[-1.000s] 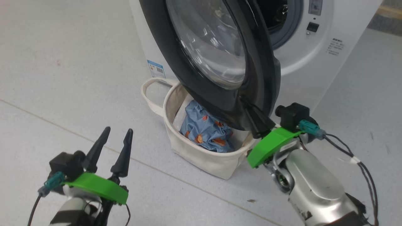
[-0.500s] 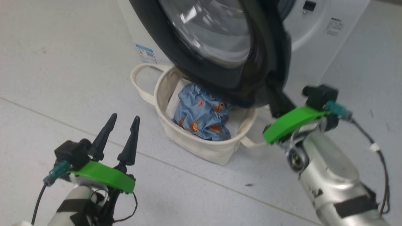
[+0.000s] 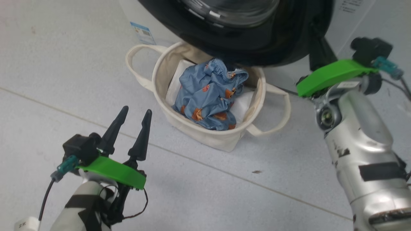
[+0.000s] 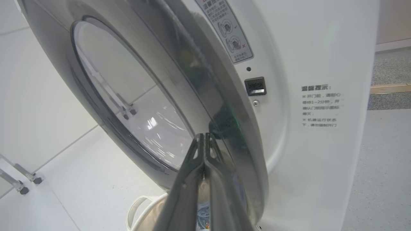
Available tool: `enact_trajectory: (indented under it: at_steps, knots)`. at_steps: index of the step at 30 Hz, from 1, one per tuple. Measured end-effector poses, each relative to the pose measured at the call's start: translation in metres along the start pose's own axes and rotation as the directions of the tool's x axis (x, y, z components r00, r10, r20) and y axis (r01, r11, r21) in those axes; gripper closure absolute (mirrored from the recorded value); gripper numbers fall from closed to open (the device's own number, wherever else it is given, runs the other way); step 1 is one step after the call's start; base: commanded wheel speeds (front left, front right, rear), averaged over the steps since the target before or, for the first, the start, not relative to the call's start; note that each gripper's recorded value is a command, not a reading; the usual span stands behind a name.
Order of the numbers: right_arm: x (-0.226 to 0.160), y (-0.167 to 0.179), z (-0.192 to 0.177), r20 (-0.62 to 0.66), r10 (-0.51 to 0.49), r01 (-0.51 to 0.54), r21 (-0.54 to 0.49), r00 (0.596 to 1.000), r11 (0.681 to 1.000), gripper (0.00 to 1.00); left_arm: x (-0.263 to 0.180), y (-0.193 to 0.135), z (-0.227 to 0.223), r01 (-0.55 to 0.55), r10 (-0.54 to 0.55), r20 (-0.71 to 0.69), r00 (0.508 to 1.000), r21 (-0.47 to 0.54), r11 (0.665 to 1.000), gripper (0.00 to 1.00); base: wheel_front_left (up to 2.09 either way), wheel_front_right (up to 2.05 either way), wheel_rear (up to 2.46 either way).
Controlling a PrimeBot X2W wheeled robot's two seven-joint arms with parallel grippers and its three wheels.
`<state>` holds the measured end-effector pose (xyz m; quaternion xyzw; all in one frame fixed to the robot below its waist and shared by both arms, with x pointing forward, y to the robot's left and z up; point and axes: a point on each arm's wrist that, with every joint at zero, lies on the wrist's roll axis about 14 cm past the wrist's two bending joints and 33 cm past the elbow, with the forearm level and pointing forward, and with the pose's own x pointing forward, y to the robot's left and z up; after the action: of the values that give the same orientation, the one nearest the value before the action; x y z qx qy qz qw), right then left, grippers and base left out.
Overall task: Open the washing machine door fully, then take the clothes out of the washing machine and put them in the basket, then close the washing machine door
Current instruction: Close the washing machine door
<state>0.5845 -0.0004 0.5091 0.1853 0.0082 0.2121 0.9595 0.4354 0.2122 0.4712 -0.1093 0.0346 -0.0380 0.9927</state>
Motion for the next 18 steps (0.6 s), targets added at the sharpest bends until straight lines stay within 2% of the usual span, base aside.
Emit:
enact_trajectory:
  at_steps: [5,18]
  knots:
    - [0.018,-0.018,-0.002,0.005,-0.047,0.047,0.016,0.999,0.999,1.00,0.006,0.002,-0.010,-0.004,0.004,-0.024,1.000,0.000,1.000,0.00,0.00,0.00,0.00]
    - [0.042,-0.042,0.000,0.034,-0.113,0.110,0.064,0.993,0.992,1.00,0.011,0.009,-0.021,-0.028,0.028,-0.050,0.998,-0.007,1.000,0.00,0.00,0.00,0.00]
